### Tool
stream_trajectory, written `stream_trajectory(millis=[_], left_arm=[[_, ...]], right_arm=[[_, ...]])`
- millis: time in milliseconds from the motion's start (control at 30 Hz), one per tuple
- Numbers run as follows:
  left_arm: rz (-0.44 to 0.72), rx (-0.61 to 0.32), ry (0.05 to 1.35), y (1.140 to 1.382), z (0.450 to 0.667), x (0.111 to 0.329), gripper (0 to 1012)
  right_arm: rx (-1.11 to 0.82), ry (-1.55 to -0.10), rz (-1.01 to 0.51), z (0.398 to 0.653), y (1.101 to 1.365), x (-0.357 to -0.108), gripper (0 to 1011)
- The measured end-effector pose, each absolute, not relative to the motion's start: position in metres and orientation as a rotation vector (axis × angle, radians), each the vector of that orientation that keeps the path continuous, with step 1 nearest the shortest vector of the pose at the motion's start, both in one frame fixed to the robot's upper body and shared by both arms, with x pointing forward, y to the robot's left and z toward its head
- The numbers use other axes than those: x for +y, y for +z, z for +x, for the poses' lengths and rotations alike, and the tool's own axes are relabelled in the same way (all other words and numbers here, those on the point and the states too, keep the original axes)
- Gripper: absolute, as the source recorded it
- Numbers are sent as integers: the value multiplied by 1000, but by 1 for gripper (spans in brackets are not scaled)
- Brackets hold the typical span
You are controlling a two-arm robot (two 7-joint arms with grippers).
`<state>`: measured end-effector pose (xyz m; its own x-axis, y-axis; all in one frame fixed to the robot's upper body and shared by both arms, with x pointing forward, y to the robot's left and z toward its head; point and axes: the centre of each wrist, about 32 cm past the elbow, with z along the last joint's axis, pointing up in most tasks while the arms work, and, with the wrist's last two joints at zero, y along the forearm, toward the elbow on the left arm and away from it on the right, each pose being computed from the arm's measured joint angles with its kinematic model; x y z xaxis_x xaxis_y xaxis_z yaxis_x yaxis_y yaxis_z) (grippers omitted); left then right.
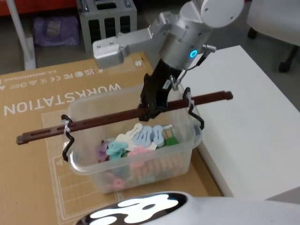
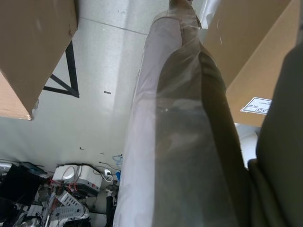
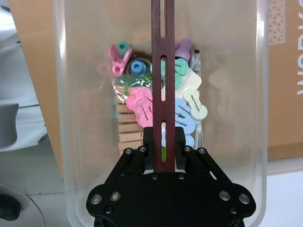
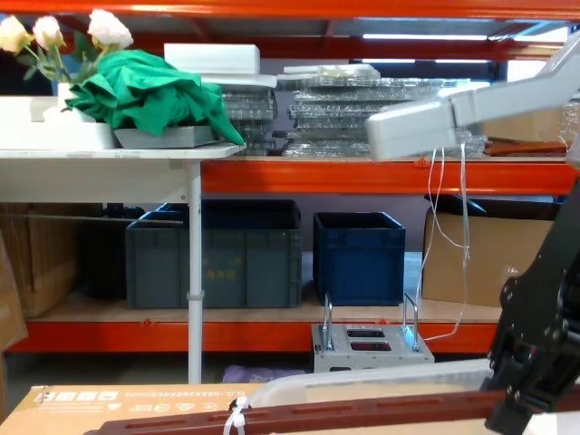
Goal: Use one hand to grasp the basket and place it at the designated location.
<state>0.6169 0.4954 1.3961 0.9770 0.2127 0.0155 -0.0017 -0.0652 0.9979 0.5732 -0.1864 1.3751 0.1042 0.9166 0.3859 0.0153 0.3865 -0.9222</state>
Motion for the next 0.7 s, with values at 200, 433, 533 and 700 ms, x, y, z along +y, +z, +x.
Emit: stream_trajectory(millis=[200,433,533,700], left_arm=[[1629,163,177,1396,617,495,0],[1629,163,177,1396,617,495,0],[1629,163,177,1396,617,495,0],[1629,163,177,1396,617,495,0]], right_arm=[[-1282,811,-957,576,1381,-191,240],[-1271,781,-960,579,1386,-196,241],[-1266,763,-962,581,1389,-200,241],[-1248,715,-965,586,1396,-208,240]])
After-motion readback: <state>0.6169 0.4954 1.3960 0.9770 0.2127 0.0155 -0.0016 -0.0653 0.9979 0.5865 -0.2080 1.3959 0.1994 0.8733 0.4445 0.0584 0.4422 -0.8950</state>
